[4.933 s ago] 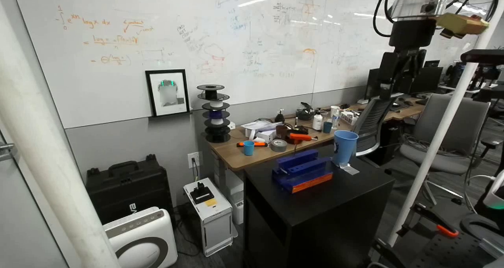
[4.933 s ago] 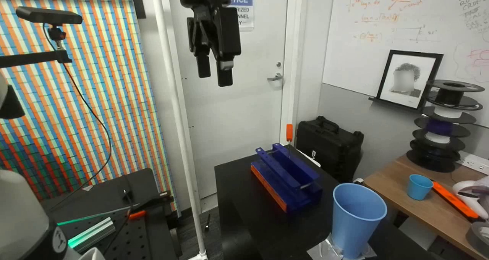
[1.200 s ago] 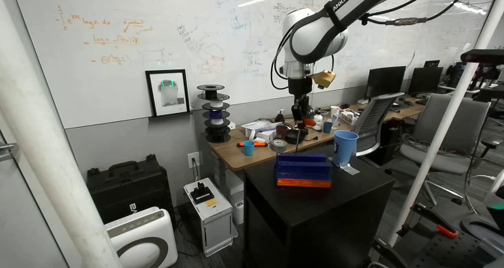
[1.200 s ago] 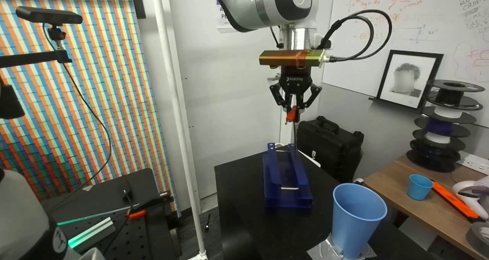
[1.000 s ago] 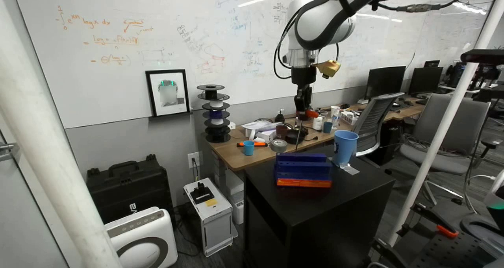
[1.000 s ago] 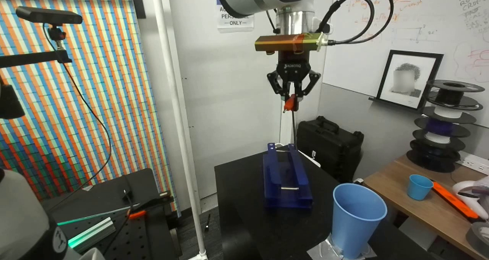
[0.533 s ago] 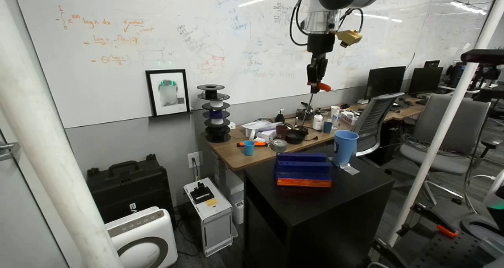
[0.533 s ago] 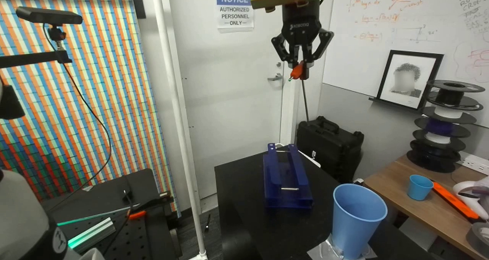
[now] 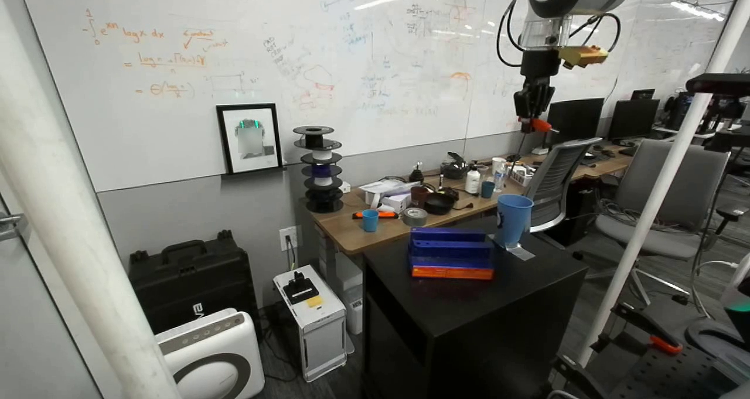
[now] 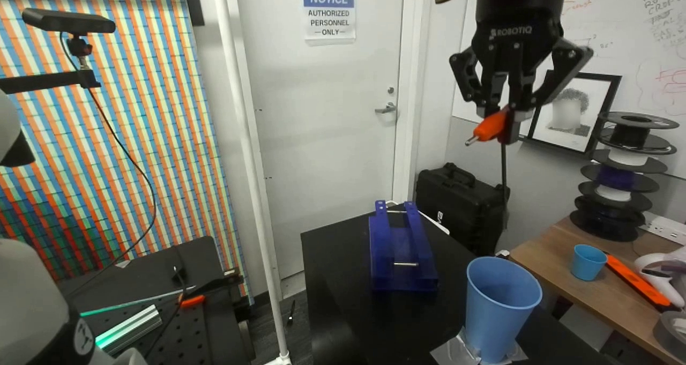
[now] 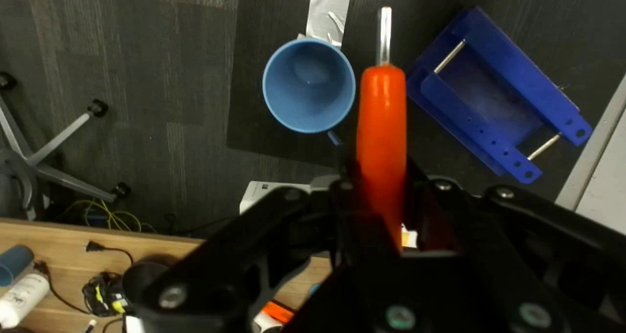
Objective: Move the orange handle to the blue cup
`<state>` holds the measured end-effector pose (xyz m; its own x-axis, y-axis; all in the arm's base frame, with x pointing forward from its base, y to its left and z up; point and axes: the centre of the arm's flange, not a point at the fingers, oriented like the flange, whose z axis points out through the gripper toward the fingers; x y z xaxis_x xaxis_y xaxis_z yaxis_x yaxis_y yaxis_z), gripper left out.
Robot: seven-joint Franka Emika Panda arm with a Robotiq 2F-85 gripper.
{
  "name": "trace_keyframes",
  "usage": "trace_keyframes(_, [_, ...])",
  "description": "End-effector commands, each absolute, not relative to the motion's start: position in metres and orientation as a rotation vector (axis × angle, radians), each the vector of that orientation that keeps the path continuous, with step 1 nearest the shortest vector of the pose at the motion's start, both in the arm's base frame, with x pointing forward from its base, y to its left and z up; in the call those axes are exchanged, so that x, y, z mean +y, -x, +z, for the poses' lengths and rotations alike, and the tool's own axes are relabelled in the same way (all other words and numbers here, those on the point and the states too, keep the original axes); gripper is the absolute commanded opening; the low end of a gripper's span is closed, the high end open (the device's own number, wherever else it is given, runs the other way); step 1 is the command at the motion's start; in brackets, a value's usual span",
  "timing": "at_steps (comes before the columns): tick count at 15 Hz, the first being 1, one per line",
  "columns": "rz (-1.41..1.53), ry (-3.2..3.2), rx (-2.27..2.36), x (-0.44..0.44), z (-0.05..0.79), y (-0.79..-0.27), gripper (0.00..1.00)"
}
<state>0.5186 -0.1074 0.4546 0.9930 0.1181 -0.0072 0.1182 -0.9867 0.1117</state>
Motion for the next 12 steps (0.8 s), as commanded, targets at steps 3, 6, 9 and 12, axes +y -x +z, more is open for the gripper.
trace_keyframes(3, [-0.107,-3.062,0.037,-0.117,0.398,-0.525,0.11])
trace_keyframes(6, [-0.204,-3.06,-0.009,-0.123,0.366,-0.529,0.11])
trace_keyframes(9, [-0.304,-3.068,-0.057,-0.13,0.333,-0.532,0.11])
trace_keyframes(12, [-0.372,-3.066,-0.126,-0.137,0.317,-0.531,0.47])
